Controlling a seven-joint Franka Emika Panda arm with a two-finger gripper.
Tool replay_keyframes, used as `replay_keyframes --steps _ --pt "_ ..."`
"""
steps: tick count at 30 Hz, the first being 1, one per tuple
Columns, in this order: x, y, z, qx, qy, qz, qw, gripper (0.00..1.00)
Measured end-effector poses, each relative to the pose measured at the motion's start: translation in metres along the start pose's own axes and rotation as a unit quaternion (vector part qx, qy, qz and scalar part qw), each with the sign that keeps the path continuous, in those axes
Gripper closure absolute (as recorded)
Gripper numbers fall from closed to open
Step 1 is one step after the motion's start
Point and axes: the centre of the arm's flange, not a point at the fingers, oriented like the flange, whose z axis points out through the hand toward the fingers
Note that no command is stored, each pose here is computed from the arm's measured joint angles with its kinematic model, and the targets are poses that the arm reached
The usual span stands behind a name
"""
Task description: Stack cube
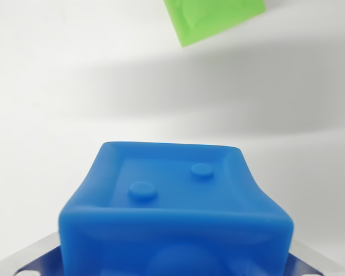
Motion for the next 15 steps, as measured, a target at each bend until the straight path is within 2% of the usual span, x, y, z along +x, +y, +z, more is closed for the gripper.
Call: replay_keyframes --steps 9,15 --pt "0.014 -0.011 -0.004 0.0001 0.0 -0.036 0.9994 1.0" --pt "0.024 -0.018 -0.006 -0.0001 -0.0001 -0.06 0.9982 1.0"
